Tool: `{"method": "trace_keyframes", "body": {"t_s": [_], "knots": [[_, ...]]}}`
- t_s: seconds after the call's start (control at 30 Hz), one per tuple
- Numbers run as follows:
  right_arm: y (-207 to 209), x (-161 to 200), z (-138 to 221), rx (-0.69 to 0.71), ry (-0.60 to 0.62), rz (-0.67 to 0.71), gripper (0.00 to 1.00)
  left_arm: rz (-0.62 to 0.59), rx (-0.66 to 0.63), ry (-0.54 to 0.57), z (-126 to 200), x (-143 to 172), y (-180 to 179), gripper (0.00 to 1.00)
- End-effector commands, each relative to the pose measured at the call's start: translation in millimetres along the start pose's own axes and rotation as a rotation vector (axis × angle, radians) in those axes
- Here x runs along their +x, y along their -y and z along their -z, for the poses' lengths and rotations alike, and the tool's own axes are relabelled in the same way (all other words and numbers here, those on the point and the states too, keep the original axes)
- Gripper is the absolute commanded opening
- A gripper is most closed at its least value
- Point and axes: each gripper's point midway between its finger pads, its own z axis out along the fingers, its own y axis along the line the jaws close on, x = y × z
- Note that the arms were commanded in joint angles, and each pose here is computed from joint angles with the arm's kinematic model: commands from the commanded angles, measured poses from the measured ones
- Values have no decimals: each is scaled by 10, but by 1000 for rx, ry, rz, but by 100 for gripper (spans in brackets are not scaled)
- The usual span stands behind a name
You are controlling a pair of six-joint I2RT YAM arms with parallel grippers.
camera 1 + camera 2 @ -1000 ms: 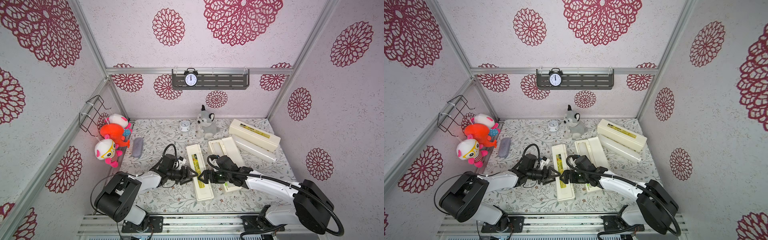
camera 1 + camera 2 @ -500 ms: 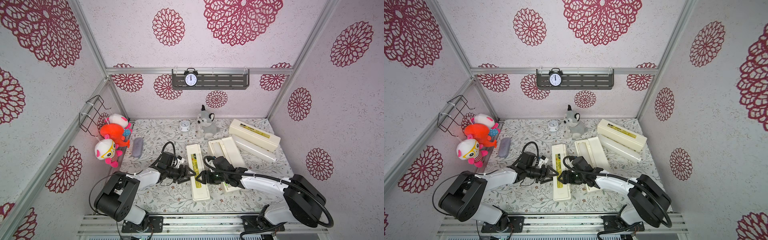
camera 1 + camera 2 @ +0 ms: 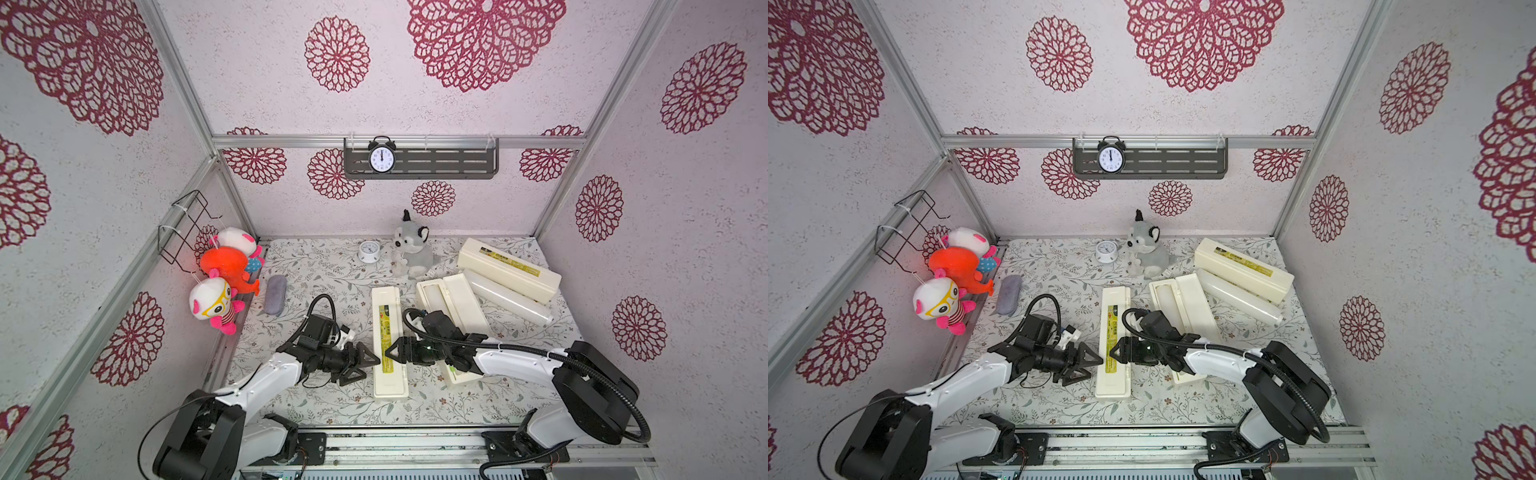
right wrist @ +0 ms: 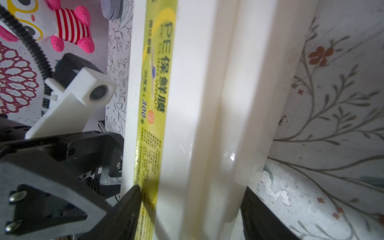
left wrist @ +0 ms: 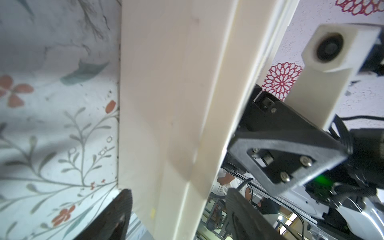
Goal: Put plastic wrap rolls into dispensers
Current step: Close the lid on the plastic wrap cutting box.
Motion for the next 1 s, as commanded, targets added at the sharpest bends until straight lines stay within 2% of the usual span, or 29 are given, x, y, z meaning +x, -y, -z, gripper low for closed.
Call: {"method": "trace_keyframes", "body": {"t_s": [0.0,0.1,0.37,0.43,0.47,0.57,0.67,0.8,0.97], "knots": [[193,137,-88,56,-42,-27,74,97,-5,-21,-44,106,-120,76],[148,136,-122,35,-53,-23,74,103,74,17,-141,-15,-41,76],[121,200,-114,31,-74,-17,75,36,77,-24,-339,-52,117,73],[49,221,-98,6,-77,-8,83,37,61,-35,-335,-24,85,73],[4,235,-80,-17,-75,-7,91,33,48,-36,-328,-17,67,73],[-35,277,39,-36,-66,-8,95,30,23,-33,-316,-14,20,73],[54,382,174,-12,-68,-26,95,36,18,-30,-319,-28,-10,73],[83,527,305,-50,-66,-70,93,40,16,-34,-327,-36,-33,72],[0,596,258,-128,-73,-89,85,36,24,-46,-349,-45,-12,72]]}}
